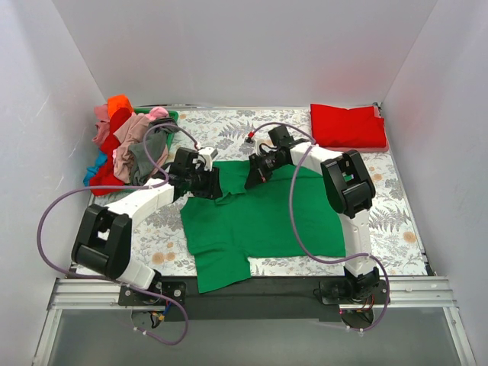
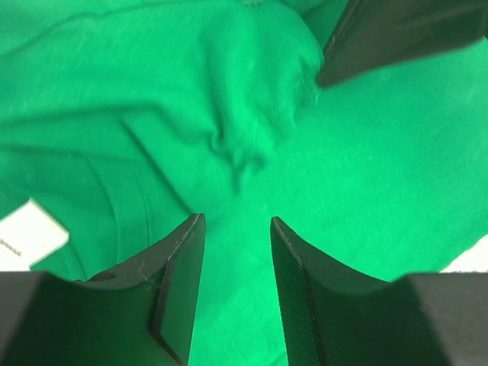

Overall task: Fold and stack the t-shirts
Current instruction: Fold the tshirt

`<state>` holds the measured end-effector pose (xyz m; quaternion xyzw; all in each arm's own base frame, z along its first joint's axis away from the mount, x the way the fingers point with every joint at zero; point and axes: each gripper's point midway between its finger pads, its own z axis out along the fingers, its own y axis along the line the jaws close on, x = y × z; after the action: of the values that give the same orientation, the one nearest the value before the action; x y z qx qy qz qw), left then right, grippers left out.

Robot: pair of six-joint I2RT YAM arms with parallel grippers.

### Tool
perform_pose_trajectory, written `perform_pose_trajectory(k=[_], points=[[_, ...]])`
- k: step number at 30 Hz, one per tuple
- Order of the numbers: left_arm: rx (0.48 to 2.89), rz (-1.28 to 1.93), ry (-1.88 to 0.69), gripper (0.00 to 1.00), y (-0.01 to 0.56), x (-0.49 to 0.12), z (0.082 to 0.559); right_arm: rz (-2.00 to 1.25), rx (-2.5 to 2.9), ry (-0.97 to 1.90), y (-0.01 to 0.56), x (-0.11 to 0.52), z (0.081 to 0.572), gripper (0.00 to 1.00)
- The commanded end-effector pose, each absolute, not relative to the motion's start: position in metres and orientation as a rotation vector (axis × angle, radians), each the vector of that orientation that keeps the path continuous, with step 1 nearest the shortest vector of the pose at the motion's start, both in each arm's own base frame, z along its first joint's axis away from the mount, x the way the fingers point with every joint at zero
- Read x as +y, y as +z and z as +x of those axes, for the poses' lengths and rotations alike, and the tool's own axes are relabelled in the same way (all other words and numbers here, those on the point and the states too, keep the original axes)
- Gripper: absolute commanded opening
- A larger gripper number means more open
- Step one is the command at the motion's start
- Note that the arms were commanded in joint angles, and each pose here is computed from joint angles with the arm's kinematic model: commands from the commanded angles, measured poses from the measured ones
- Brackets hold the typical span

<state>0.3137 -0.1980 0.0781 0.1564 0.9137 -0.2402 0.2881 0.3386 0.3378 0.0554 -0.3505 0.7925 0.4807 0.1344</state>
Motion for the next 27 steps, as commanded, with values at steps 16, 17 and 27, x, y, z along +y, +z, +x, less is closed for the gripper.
perform_pose_trajectory(k=[16, 17, 27], points=[[2.492, 0.307, -0.702, 0.47, 0.060, -0.198, 0.298, -0.921, 2.303, 1.341, 0.062, 0.313, 0.365, 0.01], [2.496, 0.303, -0.707, 0.47, 0.058, -0.199, 0.298, -0.922, 2.302, 1.340, 0.062, 0.313, 0.365, 0.01], [2.539, 0.313, -0.697, 0.45, 0.042, -0.208, 0.298, -0.897, 2.328, 1.295, 0.058, 0.307, 0.373, 0.01]])
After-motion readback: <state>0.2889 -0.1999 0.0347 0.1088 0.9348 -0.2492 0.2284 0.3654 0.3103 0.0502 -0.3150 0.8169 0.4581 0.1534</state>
